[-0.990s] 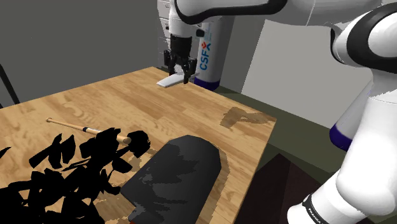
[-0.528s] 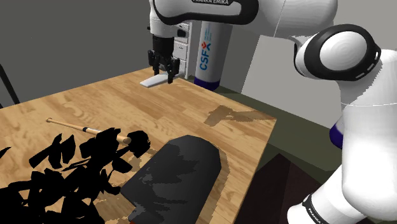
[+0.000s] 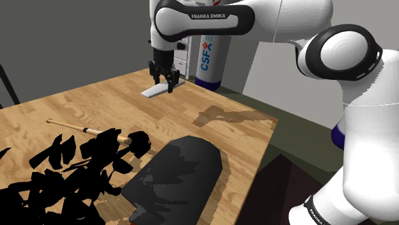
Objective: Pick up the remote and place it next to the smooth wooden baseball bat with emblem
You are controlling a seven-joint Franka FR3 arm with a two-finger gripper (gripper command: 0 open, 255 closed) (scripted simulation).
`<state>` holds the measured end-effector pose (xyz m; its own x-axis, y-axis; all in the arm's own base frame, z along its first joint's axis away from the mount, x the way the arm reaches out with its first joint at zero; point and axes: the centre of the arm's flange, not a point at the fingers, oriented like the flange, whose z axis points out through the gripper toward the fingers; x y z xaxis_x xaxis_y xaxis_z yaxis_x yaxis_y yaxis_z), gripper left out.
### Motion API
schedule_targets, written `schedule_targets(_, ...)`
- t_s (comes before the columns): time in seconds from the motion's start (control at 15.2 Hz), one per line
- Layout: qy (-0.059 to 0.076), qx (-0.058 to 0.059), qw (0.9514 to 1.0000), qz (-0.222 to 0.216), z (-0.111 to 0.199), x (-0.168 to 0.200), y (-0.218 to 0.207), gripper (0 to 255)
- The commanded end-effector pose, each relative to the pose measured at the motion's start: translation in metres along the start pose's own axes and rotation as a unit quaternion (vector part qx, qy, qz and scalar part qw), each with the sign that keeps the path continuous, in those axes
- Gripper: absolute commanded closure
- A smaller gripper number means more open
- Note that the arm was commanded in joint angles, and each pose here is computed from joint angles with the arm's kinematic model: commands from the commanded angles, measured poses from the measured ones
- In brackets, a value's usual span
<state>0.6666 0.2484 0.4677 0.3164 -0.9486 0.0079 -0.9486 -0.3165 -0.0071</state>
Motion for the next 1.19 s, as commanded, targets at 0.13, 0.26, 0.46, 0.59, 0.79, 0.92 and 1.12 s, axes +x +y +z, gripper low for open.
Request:
schedule_targets(0.13,0.000,0.000,1.0000,0.000,0.021,-0.001,0.001,255)
schedule_targets(0.26,0.000,0.000,1.0000,0.000,0.031,-0.001,0.001,255)
schedule_targets(0.46,0.000,0.000,1.0000,0.000,0.047,-0.001,0.001,255)
schedule_targets(0.59,0.000,0.000,1.0000,0.000,0.058,-0.001,0.002,255)
schedule_targets(0.79,0.000,0.000,1.0000,0.000,0.074,-0.001,0.002,255)
schedule_targets(0.92,0.000,0.000,1.0000,0.000,0.084,-0.001,0.002,255)
schedule_targets(1.12,0.000,0.000,1.0000,0.000,0.100,-0.001,0.002,255)
